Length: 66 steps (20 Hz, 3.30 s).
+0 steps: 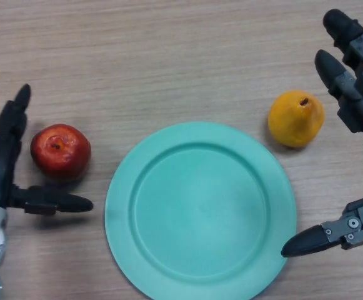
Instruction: Pick up the red apple and place it on the plate
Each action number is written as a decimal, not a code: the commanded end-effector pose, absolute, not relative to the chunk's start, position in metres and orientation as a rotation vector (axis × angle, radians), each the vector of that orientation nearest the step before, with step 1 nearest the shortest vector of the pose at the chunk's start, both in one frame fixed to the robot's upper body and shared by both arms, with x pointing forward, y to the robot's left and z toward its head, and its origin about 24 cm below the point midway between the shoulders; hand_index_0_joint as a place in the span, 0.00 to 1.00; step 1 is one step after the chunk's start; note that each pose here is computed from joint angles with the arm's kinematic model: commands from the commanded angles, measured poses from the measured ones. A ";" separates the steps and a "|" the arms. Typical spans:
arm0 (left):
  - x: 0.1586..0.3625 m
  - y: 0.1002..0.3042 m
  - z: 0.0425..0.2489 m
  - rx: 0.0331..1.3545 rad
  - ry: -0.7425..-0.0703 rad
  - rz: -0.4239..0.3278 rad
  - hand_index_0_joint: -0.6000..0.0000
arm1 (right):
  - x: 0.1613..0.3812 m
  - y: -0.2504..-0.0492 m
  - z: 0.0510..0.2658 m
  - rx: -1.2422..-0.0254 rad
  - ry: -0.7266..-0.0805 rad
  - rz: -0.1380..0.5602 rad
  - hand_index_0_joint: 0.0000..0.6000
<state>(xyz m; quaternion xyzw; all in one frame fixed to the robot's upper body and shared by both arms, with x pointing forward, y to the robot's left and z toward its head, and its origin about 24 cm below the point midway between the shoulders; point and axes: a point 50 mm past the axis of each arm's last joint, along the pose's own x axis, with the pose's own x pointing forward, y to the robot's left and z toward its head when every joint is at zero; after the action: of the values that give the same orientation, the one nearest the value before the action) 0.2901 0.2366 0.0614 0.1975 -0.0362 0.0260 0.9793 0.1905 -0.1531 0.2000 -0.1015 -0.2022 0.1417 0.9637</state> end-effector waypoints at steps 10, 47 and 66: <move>0.296 0.243 0.099 0.548 -0.328 0.111 0.14 | 0.170 -0.156 0.223 -0.244 -0.612 0.262 0.17; 0.242 0.128 0.166 0.551 -0.488 -0.391 1.00 | 0.165 -0.162 0.219 -0.241 -0.603 0.229 0.00; 0.196 0.202 0.232 0.142 -0.547 -0.174 1.00 | 0.178 -0.159 0.237 -0.223 -0.626 0.207 0.00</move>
<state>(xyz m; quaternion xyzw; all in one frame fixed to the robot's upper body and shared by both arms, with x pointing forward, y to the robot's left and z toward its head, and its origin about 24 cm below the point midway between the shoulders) 0.2092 0.1866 0.2052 0.0320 -0.1912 -0.1301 0.9724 0.1914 -0.1561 0.2147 -0.1076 -0.2219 0.1145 0.9623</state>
